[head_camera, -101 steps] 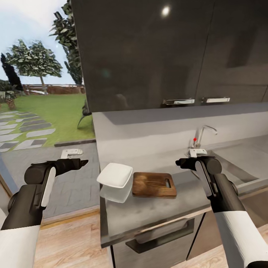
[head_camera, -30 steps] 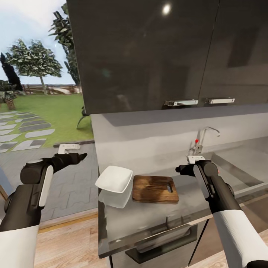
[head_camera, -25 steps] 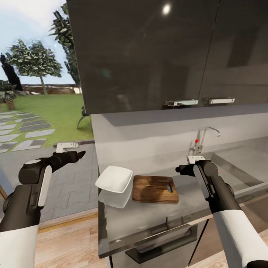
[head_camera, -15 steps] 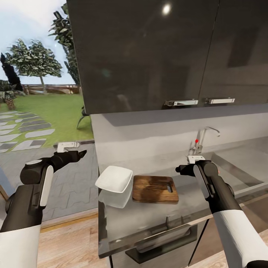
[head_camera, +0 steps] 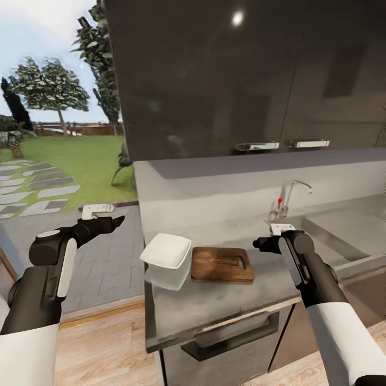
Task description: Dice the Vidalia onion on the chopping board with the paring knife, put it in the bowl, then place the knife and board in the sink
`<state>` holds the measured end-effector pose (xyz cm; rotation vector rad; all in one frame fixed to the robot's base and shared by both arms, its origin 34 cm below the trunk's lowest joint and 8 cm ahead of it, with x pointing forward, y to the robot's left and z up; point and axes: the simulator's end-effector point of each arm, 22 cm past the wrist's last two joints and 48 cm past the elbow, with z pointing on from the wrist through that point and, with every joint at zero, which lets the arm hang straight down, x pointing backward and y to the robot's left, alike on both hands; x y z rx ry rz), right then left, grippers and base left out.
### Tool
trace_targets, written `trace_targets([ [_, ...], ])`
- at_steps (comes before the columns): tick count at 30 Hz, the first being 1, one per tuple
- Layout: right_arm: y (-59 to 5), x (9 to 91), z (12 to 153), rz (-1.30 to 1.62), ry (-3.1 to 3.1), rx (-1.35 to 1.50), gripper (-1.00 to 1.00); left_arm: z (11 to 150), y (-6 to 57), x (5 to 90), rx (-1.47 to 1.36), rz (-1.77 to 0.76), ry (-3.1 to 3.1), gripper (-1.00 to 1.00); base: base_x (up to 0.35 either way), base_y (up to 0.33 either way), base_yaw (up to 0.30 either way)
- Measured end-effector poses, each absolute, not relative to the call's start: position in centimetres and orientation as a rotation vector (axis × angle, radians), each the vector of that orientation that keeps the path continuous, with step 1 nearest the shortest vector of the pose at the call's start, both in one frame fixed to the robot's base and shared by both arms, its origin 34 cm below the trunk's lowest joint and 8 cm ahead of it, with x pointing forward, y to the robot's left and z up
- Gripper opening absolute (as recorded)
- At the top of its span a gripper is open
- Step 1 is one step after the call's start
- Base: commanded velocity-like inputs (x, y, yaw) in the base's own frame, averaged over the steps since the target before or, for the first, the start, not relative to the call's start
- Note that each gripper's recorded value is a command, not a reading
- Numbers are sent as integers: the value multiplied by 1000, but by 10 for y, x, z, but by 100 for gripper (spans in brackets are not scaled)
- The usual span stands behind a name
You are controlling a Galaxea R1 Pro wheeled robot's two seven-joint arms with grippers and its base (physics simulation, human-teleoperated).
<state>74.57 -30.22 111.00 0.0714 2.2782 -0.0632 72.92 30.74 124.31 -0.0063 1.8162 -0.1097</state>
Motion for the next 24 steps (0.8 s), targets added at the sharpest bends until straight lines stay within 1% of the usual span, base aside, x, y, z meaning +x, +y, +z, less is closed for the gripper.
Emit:
trace_targets([
  [7, -302, 746, 1110, -63, 2277, 71, 100, 1243, 307, 729, -6, -109, 1816, 100, -61, 0, 0],
  [24, -302, 745, 1111, -62, 2277, 72, 100, 1244, 307, 729, -6, -109, 1815, 100, -5, 0, 0],
])
